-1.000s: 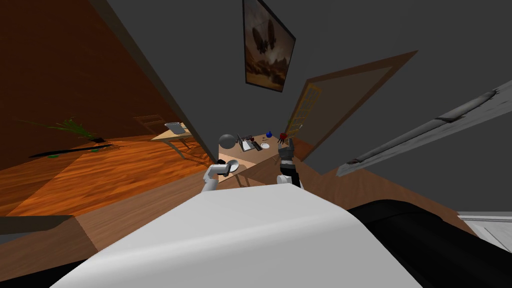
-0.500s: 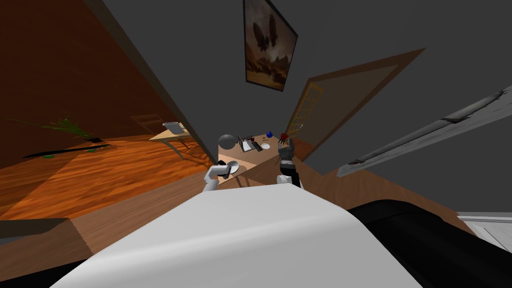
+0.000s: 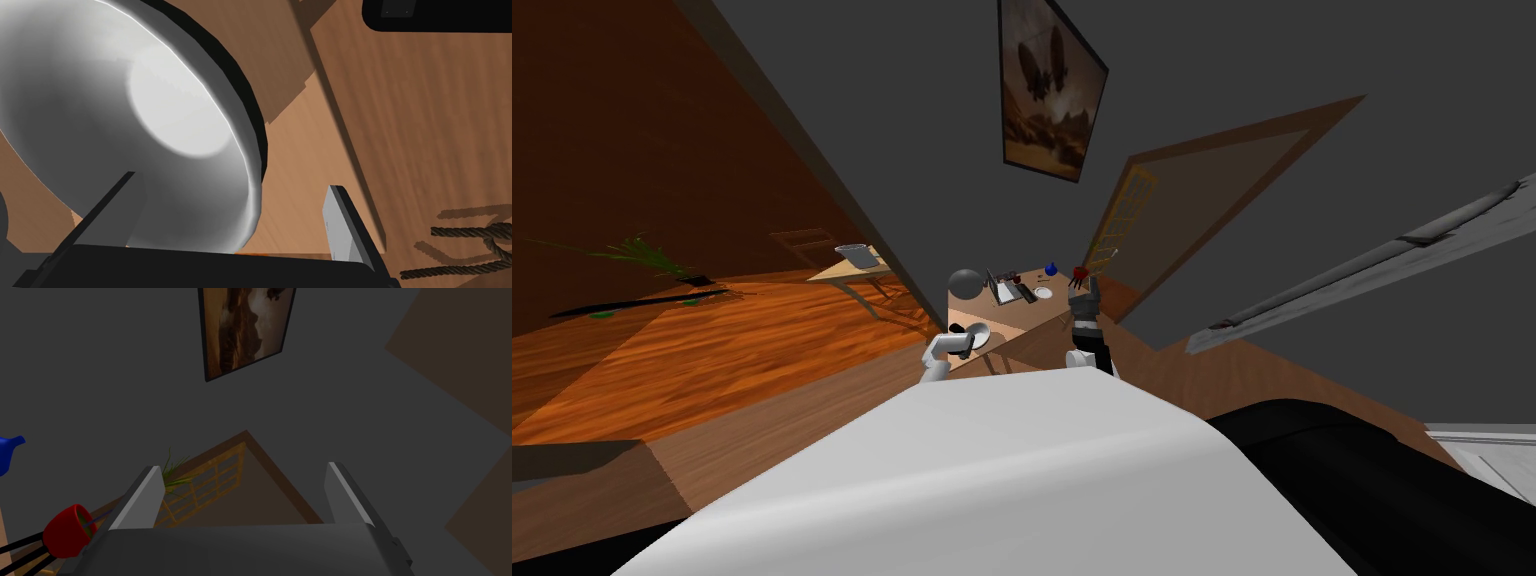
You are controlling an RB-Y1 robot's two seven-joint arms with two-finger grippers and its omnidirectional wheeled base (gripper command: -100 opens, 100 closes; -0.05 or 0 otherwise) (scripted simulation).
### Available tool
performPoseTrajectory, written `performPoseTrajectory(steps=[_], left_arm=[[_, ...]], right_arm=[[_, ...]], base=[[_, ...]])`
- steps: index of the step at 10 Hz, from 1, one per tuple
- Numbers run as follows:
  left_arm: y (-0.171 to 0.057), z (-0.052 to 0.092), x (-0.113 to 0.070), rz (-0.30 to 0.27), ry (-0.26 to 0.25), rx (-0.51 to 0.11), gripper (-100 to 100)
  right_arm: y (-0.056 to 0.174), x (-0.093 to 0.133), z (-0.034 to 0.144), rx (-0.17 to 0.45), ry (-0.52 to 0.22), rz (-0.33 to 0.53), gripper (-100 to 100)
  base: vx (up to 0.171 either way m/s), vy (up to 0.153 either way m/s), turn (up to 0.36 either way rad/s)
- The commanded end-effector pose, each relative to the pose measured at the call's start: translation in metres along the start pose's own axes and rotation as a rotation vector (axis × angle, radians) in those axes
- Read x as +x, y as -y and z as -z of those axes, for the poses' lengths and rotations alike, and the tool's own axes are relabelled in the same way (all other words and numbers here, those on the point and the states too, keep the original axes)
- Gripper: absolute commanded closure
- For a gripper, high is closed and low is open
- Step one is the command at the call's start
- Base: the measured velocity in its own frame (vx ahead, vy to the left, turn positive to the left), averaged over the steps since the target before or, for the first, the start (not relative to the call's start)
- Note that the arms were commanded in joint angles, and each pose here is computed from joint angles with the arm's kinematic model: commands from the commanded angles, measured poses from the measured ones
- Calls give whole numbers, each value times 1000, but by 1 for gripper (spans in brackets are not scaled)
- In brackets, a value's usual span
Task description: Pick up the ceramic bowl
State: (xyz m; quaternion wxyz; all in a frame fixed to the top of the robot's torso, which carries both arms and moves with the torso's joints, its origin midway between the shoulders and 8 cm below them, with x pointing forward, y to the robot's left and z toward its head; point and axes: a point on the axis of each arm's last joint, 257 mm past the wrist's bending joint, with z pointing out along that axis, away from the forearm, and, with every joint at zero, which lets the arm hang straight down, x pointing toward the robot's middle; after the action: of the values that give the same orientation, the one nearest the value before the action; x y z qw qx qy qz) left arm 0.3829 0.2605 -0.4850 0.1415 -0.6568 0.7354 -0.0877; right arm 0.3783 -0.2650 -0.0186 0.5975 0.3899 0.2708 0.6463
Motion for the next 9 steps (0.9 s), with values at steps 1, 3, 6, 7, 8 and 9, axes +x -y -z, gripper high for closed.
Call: performPoseTrajectory(steps=[1,3,6,7,8,9], left_arm=[[0,0,0,0,0,0,100],[-1,0,0,1,0,-3,100],[-1,0,0,1,0,-2,0],[4,8,0,-1,-1,-1,100],[5,10,0,-1,-1,-1,100],[7,14,-1,-2,-1,-1,100]], right_arm=[[0,0,0,0,0,0,0],[0,0,0,0,0,0,0],[0,0,0,0,0,0,0],[0,0,0,0,0,0,0],[0,0,0,0,0,0,0],[0,0,0,0,0,0,0]], base=[[0,0,0],[0,0,0],[0,0,0],[-18,-6,10],[-25,-6,5],[-27,-6,8]])
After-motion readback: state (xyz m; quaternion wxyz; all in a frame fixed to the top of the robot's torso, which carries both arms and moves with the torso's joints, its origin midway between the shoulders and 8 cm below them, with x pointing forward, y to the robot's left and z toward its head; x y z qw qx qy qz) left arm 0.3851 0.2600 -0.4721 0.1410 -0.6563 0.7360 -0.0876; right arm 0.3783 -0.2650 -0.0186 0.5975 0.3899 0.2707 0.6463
